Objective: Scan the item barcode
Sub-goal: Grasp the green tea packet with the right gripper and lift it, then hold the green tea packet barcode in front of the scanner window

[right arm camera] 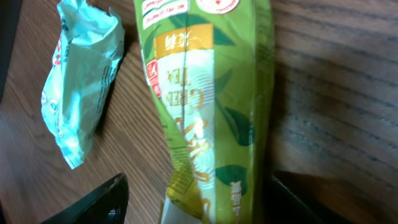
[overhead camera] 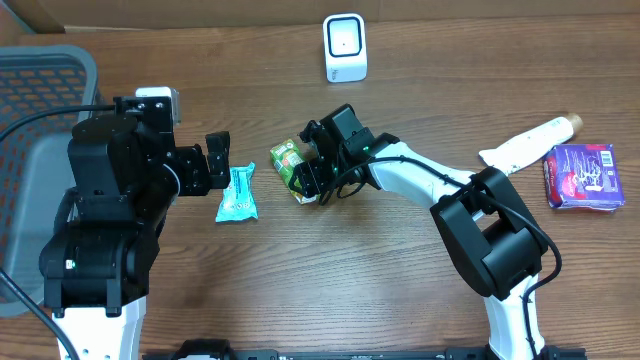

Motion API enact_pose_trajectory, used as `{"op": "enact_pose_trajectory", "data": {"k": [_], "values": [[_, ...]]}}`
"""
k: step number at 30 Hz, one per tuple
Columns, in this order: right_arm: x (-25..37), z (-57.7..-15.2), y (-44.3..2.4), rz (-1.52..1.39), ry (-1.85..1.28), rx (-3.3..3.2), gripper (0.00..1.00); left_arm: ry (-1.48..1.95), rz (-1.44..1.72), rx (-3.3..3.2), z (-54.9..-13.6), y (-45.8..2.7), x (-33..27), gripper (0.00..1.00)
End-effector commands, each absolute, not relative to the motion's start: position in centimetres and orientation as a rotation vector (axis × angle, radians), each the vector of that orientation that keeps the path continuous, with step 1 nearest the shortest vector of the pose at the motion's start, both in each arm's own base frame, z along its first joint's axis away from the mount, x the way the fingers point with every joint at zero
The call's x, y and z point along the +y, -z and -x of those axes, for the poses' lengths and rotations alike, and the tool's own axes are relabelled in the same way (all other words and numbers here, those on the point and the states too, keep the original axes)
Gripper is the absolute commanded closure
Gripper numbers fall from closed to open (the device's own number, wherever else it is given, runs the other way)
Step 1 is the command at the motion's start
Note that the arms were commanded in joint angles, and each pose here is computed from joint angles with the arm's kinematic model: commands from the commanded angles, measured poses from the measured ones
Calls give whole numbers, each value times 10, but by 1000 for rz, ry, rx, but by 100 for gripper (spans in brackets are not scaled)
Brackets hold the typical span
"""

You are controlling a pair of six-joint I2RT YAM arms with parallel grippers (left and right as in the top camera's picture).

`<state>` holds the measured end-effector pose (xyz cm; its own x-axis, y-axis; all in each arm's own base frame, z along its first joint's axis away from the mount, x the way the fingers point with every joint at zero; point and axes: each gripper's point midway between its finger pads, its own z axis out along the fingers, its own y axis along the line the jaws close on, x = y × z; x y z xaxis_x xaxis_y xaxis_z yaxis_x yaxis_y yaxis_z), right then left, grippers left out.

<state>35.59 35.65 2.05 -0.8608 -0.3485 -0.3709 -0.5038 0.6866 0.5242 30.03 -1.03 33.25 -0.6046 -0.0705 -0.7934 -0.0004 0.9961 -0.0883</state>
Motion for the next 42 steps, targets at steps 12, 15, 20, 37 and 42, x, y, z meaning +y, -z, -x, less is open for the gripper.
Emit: {"op": "enact_pose_trajectory", "data": {"k": [12, 15, 20, 37, 42], "values": [[361, -357, -17, 721, -915, 2642, 68, 90, 40, 2198, -300, -340, -10, 0], [361, -357, -18, 721, -915, 2639, 78, 90, 40, 2197, -300, -340, -10, 0], [359, -357, -22, 681, -926, 2677, 92, 90, 40, 2197, -300, -340, -10, 0], [318, -355, -150, 625, -2076, 2335, 96, 90, 40, 2197, -300, -340, -10, 0], [283, -368, -181, 565, -2268, 2158, 96, 90, 40, 2197, -300, -340, -10, 0]]}}
